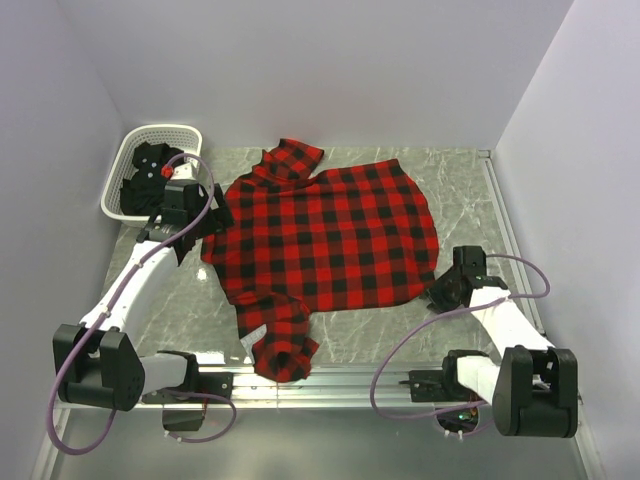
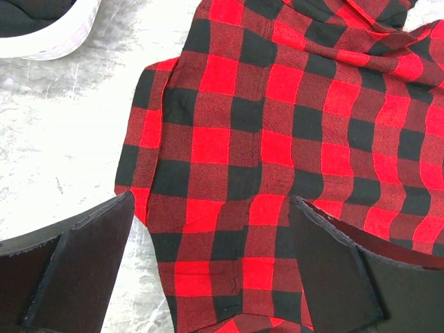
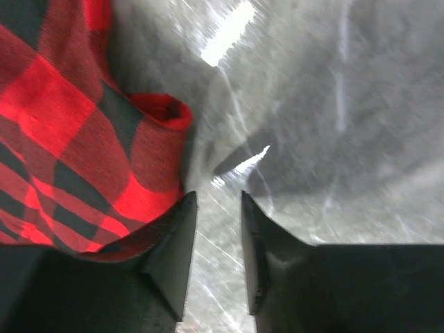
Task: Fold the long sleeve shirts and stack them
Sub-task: Flatten the shirt out
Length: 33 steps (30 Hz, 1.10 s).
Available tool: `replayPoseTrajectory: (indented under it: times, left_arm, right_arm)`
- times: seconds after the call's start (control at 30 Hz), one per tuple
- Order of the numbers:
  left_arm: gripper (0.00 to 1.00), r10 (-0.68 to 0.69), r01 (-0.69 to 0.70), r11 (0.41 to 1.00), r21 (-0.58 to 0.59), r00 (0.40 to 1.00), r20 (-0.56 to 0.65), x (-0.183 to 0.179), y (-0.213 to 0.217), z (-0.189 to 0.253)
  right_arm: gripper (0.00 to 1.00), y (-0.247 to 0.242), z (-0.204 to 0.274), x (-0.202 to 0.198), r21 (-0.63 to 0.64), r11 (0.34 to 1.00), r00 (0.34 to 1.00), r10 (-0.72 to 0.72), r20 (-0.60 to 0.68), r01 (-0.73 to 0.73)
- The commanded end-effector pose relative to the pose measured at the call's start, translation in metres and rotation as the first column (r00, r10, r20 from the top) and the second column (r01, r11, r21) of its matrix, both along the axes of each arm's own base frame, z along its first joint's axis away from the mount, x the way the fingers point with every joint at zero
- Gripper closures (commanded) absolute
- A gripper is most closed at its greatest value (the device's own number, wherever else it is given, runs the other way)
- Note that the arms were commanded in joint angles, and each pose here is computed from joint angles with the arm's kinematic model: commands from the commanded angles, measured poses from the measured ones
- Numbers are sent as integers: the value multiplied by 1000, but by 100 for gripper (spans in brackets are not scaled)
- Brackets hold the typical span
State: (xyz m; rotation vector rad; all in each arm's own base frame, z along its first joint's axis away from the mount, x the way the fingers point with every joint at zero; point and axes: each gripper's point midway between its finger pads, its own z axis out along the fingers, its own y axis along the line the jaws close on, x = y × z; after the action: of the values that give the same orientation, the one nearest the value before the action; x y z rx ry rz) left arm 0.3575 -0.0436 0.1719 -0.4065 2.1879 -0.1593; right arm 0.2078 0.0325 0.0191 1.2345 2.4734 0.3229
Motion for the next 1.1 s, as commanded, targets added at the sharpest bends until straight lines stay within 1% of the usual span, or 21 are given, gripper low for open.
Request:
replayPoseTrajectory:
  times: [0.0,0.07,0.1,0.4,0.63,0.77,0.87,0.9,1.07]
  left_arm:
    - [1,-17,17,1000,7,1000,23,3,-1,5]
    - [1,-18,18,1000,8,1000,21,3,-1,4]
    - [1,-18,18,1000,8,1000,21,3,-1,4]
    - [1,-23,23,1000,7,1000,18,3,-2,3]
    - [1,-25,25,1000,7,1000,10,3,-3,0]
    - [1,-22,22,1000,11,1000,7,4,-2,0]
    - [1,-25,25,1000,12,1000,7,4,-2,0]
    - [1,-24,24,1000,10,1000,9,4,-2,0]
    - [1,-30,30,1000,8,1000,5,3,-3,-1]
  right_arm:
    - [55,0,9,27,12,1000,994,-29,108,28]
    - [49,-2,12,32,1,1000,991,-24,128,24]
    - [48,-3,14,35,-3,1000,990,-24,137,24]
    - [47,-2,9,45,-6,1000,993,-1,119,2]
    - [46,-6,8,53,-43,999,993,30,114,-25]
    - [44,-7,5,53,-85,994,995,68,70,-62]
    - [44,-7,-3,50,-115,990,996,89,7,-87]
    - [45,0,-3,48,-116,986,993,118,-10,-118]
    - [48,2,-15,38,-170,974,986,138,-93,-153]
